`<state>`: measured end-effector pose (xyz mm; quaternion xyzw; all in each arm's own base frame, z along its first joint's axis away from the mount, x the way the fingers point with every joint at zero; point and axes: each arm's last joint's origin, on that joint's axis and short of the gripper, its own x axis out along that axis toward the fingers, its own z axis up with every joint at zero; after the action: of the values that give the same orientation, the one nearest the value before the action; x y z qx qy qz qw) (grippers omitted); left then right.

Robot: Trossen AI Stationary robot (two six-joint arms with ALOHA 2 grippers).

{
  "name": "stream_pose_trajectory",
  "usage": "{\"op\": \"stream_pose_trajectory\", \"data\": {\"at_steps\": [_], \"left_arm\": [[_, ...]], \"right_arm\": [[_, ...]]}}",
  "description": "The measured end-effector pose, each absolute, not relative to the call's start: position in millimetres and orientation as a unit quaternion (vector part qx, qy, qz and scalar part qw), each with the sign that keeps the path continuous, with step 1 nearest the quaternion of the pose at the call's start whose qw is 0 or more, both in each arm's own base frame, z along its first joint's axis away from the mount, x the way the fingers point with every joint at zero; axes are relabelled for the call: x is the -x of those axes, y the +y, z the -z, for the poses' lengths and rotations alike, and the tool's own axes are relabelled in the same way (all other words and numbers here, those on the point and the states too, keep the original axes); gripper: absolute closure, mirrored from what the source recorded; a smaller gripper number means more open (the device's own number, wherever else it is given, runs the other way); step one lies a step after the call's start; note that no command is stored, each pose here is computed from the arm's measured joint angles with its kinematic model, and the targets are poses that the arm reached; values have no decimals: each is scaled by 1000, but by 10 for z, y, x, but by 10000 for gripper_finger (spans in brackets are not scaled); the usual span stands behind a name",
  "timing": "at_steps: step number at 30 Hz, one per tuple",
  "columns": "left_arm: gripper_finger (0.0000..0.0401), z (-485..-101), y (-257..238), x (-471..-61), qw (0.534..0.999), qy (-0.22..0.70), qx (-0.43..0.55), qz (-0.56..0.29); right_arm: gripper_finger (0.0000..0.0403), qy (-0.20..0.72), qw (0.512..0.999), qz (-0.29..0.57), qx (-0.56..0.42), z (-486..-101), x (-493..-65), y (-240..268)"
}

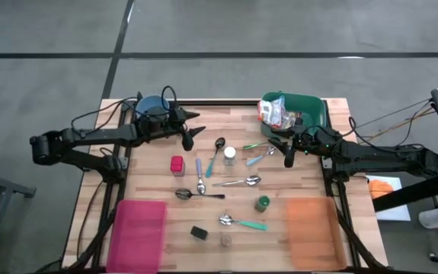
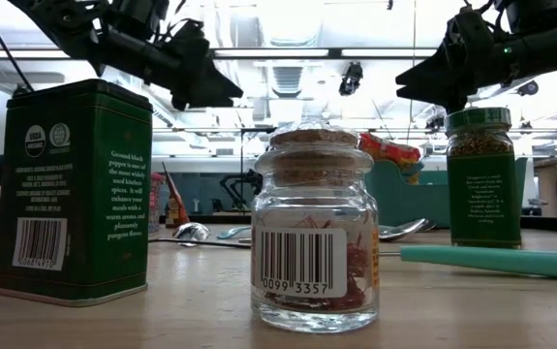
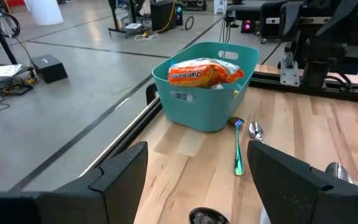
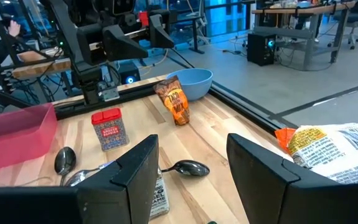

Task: Pick & Place Food Item
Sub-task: Put the orange noodle pack into the green bin

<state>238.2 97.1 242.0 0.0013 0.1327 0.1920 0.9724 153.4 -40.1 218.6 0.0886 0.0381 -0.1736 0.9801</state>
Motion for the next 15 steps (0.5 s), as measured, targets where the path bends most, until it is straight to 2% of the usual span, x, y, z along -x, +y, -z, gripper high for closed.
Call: {"op": "stream_pose_trajectory", "data": {"at_steps": [11, 15], "left_arm": [[125, -2329, 960, -2355, 965, 181, 8, -189], [125, -2294, 955, -2342, 962, 199, 13, -188]], "right_arm": [[216, 37, 979, 174, -95, -2187, -1534, -400], [216, 13, 966, 176, -187, -2200, -1535, -401]]}}
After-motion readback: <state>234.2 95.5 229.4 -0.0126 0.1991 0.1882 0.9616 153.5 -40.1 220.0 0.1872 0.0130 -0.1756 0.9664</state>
